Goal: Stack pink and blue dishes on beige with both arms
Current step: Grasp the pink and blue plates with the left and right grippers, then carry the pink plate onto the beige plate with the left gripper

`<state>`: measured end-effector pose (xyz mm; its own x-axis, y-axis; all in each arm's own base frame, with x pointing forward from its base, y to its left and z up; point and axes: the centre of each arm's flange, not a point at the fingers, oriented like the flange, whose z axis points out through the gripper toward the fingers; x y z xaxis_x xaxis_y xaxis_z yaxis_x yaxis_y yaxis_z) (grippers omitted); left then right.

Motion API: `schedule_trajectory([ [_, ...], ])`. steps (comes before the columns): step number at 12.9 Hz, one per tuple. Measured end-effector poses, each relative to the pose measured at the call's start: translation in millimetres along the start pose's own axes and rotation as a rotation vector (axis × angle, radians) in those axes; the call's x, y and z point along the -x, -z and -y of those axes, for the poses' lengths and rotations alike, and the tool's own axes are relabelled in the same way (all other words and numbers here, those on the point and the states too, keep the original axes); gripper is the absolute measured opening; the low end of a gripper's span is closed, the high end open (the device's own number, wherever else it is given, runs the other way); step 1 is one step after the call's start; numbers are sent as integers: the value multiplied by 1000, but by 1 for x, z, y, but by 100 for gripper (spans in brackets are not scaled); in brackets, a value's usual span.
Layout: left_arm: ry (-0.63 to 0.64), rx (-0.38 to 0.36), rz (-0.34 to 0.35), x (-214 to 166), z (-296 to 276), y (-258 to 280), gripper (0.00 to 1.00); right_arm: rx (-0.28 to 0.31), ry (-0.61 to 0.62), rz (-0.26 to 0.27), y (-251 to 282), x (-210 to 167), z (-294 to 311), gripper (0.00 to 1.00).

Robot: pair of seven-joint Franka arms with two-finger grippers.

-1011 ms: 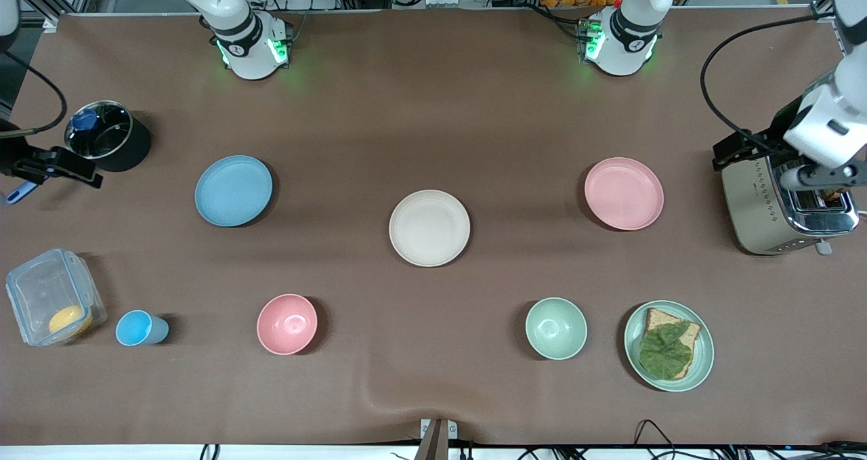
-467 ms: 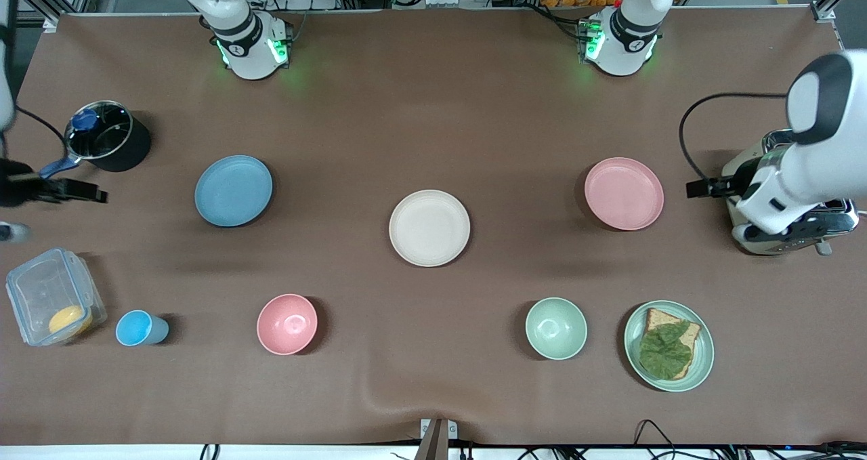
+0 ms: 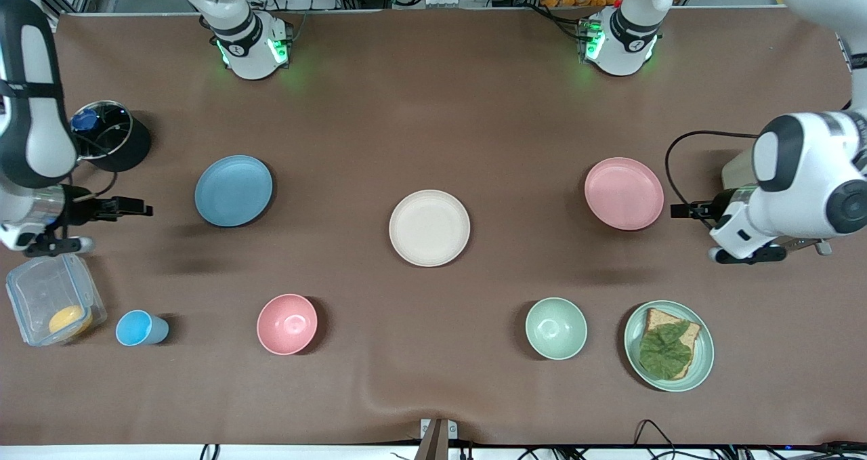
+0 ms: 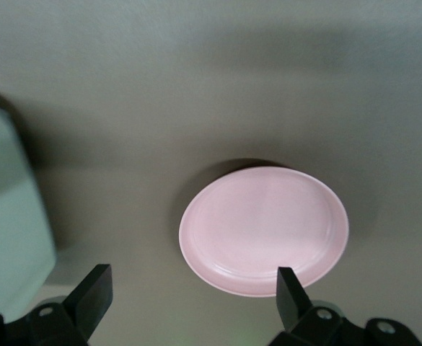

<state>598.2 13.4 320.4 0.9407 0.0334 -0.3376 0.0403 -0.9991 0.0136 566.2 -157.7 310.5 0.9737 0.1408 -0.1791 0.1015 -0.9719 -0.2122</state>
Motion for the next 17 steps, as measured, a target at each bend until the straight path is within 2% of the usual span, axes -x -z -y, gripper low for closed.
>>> schedule_trajectory([
  [3,-5,161,32,-8,31,-44,100,-13,37,-13,-59,20,-9,100],
  [8,-88,184,50,-8,31,-96,100,-75,72,28,-119,23,-12,100],
  [13,-229,219,36,-3,45,-128,100,-72,203,42,-136,8,13,100],
  [17,-308,264,21,-2,58,-143,56,-70,296,44,-139,4,19,100],
])
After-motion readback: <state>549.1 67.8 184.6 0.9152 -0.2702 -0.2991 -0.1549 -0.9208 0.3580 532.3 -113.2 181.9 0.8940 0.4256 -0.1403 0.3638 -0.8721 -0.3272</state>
